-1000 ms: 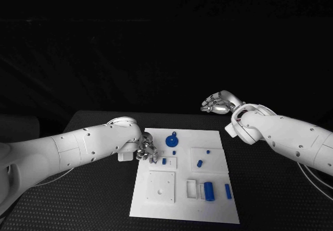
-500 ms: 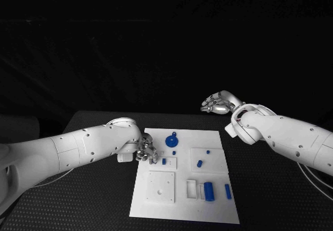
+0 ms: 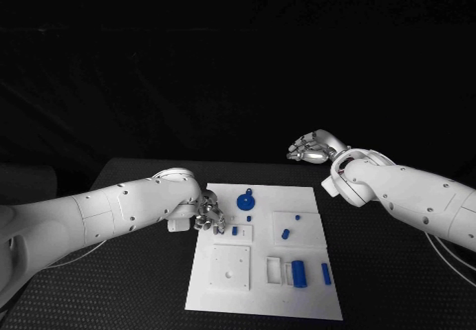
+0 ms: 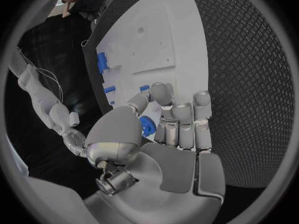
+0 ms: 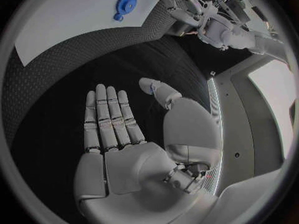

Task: Assemble the parts on the task board

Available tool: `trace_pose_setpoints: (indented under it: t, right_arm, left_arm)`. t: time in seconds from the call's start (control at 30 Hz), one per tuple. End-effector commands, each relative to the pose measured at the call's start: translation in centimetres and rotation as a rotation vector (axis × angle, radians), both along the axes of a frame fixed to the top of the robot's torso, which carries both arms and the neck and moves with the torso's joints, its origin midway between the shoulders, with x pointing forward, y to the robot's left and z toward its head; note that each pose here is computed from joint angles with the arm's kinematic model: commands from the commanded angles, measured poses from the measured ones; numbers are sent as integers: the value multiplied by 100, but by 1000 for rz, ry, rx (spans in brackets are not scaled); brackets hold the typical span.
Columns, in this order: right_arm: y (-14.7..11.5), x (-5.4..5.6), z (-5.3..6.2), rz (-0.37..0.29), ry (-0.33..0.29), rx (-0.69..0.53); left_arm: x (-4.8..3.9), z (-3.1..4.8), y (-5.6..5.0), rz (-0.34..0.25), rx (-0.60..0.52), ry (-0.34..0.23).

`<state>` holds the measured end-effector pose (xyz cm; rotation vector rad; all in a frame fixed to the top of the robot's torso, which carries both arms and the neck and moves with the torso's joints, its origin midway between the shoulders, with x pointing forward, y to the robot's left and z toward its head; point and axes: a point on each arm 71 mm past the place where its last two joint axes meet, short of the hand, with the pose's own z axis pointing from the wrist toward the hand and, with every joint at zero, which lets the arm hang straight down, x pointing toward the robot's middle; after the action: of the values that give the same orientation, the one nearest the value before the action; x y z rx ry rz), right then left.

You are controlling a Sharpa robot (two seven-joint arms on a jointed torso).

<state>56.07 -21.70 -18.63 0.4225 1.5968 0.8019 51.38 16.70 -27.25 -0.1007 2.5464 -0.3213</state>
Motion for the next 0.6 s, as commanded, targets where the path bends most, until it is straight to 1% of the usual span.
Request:
trace_pose_setpoints:
  t: [0.03, 0.53, 0.6]
  right_arm:
    - [11, -2, -4, 12, 2, -1]
    - [14, -2, -5, 13, 3, -1]
    - [12, -2, -5, 13, 3, -1]
  left_arm:
    - [-13, -14, -17, -8, -7, 20]
    - [-20, -23, -13, -21, -1, 40]
    - [-15, -22, -12, -17, -2, 35]
